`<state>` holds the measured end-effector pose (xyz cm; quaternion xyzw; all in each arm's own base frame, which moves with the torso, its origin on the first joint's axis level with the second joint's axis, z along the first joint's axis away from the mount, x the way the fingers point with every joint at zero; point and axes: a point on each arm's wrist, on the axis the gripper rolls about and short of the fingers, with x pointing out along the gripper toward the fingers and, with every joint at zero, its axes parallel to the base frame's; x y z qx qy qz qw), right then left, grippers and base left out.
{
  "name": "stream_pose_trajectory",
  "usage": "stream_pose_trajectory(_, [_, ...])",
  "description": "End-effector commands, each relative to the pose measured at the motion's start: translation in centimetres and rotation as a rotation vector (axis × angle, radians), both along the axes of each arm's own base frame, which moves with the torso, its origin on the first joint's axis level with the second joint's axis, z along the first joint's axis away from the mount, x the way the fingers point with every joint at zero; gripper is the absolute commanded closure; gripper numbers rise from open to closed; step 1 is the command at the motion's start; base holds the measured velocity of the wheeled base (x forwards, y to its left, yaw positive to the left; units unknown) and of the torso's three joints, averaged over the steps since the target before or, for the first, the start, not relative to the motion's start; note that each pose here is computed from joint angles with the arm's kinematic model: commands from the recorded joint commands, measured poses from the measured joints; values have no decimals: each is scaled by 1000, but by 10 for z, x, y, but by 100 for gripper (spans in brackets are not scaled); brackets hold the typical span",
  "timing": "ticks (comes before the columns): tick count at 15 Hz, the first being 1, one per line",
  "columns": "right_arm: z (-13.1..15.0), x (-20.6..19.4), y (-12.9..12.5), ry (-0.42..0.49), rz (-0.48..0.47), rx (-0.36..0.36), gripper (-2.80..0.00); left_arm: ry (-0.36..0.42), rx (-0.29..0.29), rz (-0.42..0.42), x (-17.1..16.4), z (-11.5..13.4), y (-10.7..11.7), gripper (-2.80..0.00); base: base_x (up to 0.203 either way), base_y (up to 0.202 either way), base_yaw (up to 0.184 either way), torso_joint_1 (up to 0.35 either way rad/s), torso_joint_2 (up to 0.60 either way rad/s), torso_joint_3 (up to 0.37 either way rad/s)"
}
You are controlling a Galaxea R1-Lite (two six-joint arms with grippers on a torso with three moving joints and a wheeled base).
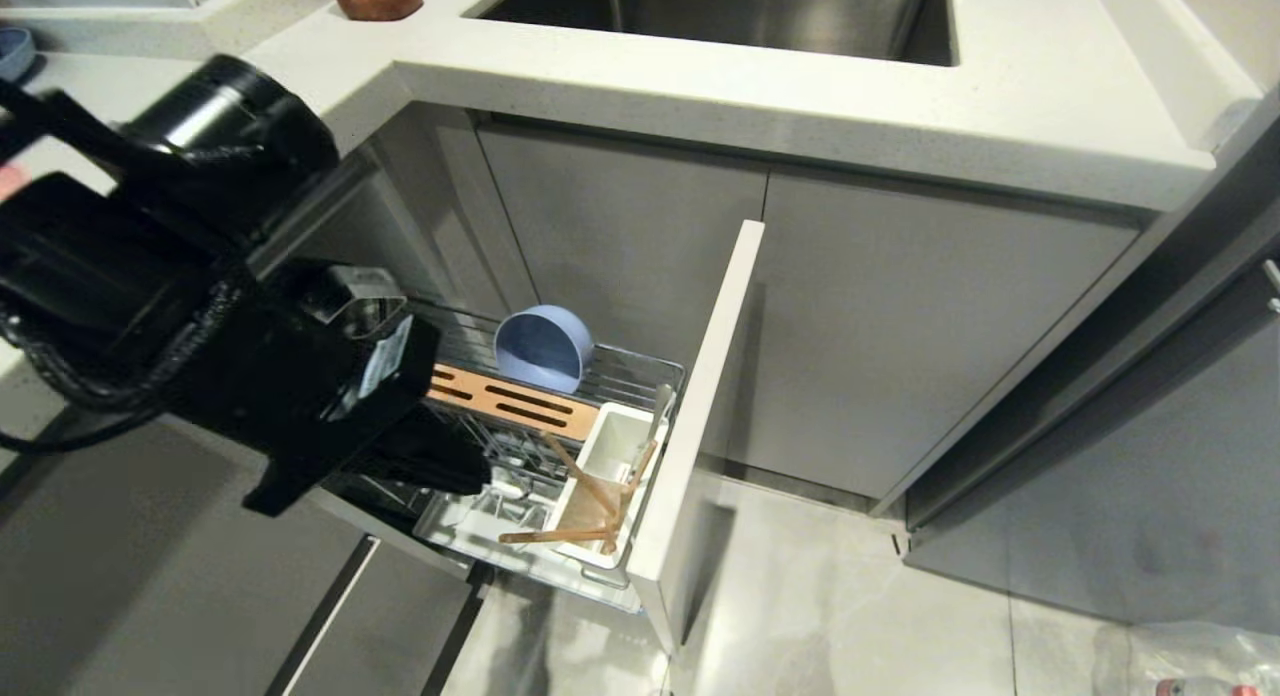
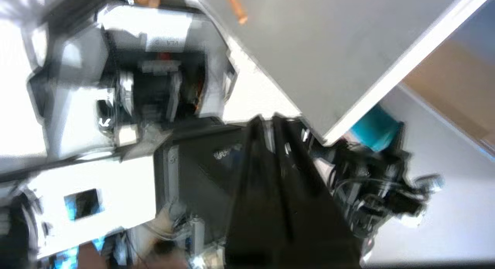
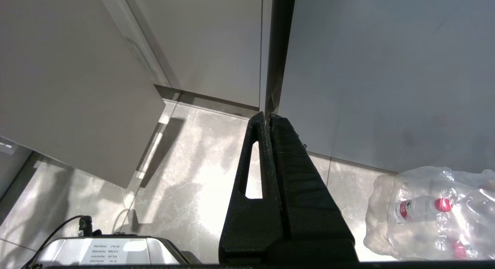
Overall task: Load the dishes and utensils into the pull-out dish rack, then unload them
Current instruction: Pick up the chopsticks and place it in the cupboard, then pick up the spoon and place it in the cupboard
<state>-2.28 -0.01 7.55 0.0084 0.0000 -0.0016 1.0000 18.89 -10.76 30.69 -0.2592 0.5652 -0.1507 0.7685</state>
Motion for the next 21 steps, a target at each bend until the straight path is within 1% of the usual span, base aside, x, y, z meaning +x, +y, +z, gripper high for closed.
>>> stream_pose_trajectory(1, [0,0,0,2,0,0,0,-108,-33,22,-32,24,18,0,0,0,0,0,0,0])
stream_pose_trajectory(2, [0,0,0,2,0,0,0,-163,-27,46,-44,32,25,0,0,0,0,0,0,0])
stream_pose_trajectory(3, [0,0,0,1,0,0,0,-240,-10,88,-57,43,34,0,0,0,0,0,0,0])
stream_pose_trajectory(4, [0,0,0,2,0,0,0,-326,28,149,-69,52,42,0,0,0,0,0,0,0])
stream_pose_trajectory(5, [0,0,0,2,0,0,0,-408,74,196,-78,61,49,0,0,0,0,0,0,0])
stream_pose_trajectory(7, [0,0,0,2,0,0,0,-558,210,324,-91,73,63,0,0,0,0,0,0,0])
stream_pose_trajectory(8, [0,0,0,2,0,0,0,-615,265,374,-98,79,69,0,0,0,0,0,0,0])
stream_pose_trajectory(10, [0,0,0,2,0,0,0,-697,366,493,-108,91,87,0,0,0,0,0,0,0])
stream_pose_trajectory(12, [0,0,0,2,0,0,0,-777,464,585,-122,105,101,0,0,0,0,0,0,0])
stream_pose_trajectory(13, [0,0,0,2,0,0,0,-808,527,618,-128,111,107,0,0,0,0,0,0,0])
stream_pose_trajectory(14, [0,0,0,2,0,0,0,-831,605,628,-136,114,111,0,0,0,0,0,0,0])
stream_pose_trajectory(15, [0,0,0,2,0,0,0,-845,658,639,-142,116,113,0,0,0,0,0,0,0])
stream_pose_trajectory(16, [0,0,0,2,0,0,0,-844,687,651,-145,116,114,0,0,0,0,0,0,0])
stream_pose_trajectory(17, [0,0,0,2,0,0,0,-835,704,660,-145,116,115,0,0,0,0,0,0,0])
stream_pose_trajectory(21, [0,0,0,2,0,0,0,-787,747,733,-136,115,120,0,0,0,0,0,0,0])
